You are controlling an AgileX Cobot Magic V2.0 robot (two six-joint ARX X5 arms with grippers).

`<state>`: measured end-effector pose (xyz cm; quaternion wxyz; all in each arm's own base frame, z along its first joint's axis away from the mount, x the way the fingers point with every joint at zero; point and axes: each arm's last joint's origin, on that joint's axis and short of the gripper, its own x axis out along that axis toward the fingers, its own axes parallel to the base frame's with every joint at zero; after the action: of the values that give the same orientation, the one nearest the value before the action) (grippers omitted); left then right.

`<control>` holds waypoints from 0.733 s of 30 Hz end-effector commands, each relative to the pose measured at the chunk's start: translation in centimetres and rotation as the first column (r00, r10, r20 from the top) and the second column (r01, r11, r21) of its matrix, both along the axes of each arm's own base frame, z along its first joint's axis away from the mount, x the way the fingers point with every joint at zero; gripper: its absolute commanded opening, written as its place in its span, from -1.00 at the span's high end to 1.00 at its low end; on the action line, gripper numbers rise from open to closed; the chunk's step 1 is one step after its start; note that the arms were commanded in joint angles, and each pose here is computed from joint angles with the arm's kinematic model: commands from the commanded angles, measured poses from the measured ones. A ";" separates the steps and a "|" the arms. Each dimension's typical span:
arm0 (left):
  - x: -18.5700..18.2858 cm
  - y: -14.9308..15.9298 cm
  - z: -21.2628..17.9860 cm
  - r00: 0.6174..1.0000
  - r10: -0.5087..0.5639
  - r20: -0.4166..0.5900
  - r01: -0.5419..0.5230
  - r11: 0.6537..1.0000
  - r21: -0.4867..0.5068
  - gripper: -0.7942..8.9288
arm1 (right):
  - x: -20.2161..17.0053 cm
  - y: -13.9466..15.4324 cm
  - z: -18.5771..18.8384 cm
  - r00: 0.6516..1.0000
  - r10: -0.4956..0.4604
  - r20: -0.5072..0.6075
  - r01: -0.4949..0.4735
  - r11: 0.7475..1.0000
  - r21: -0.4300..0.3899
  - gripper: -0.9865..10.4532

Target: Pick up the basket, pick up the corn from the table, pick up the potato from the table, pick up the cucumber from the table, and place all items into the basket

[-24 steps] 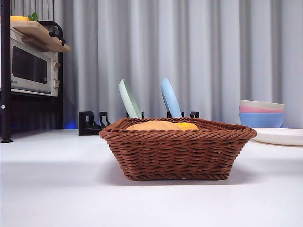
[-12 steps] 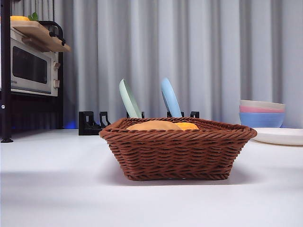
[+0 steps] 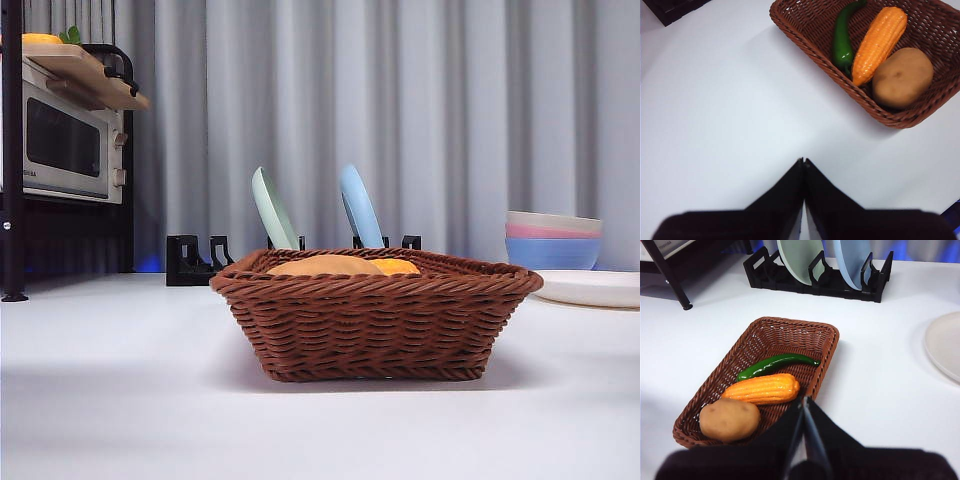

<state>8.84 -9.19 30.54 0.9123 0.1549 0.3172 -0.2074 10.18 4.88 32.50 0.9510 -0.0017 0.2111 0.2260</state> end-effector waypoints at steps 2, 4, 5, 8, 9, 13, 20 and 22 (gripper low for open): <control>-0.6 0.8 0.6 0.999 0.020 0.038 -0.018 0.999 -0.047 0.84 | 0.0 0.0 -0.2 1.000 -0.003 -0.002 0.003 1.000 0.006 0.82; -1.0 1.7 1.0 0.998 0.032 0.059 -0.027 0.996 -0.080 0.84 | 0.0 0.0 -0.2 1.000 -0.003 -0.002 0.003 1.000 0.006 0.82; -1.3 2.3 1.2 0.996 0.038 0.085 -0.030 0.996 -0.088 0.84 | 0.0 0.0 -0.2 1.000 -0.003 -0.002 0.003 1.000 0.006 0.82; -1.8 4.1 2.1 0.974 0.161 0.158 -0.123 0.967 -0.223 0.84 | 0.0 0.0 -0.2 1.000 -0.003 -0.001 0.003 1.000 0.007 0.82; -2.0 4.6 2.3 0.959 0.212 0.189 -0.155 0.948 -0.277 0.84 | 0.0 0.0 -0.2 1.000 -0.003 -0.001 0.003 1.000 0.007 0.82; -2.2 6.6 1.6 0.834 0.432 0.343 -0.244 0.847 -0.473 0.84 | 0.0 0.0 -0.2 1.000 -0.003 -0.002 0.003 1.000 0.006 0.82; -1.7 8.1 -5.9 0.731 0.563 0.385 -0.347 0.793 -0.502 0.84 | 0.0 0.0 -0.2 1.000 -0.003 -0.001 0.003 1.000 0.006 0.82; -1.4 8.3 -8.1 0.735 0.565 0.375 -0.370 0.797 -0.477 0.84 | 0.0 0.0 -0.2 1.000 -0.003 -0.002 0.003 1.000 0.006 0.82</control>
<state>7.23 -0.95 23.30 0.9961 -0.0693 0.0503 0.0229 10.17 4.88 32.50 0.9511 -0.0006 0.2110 0.2258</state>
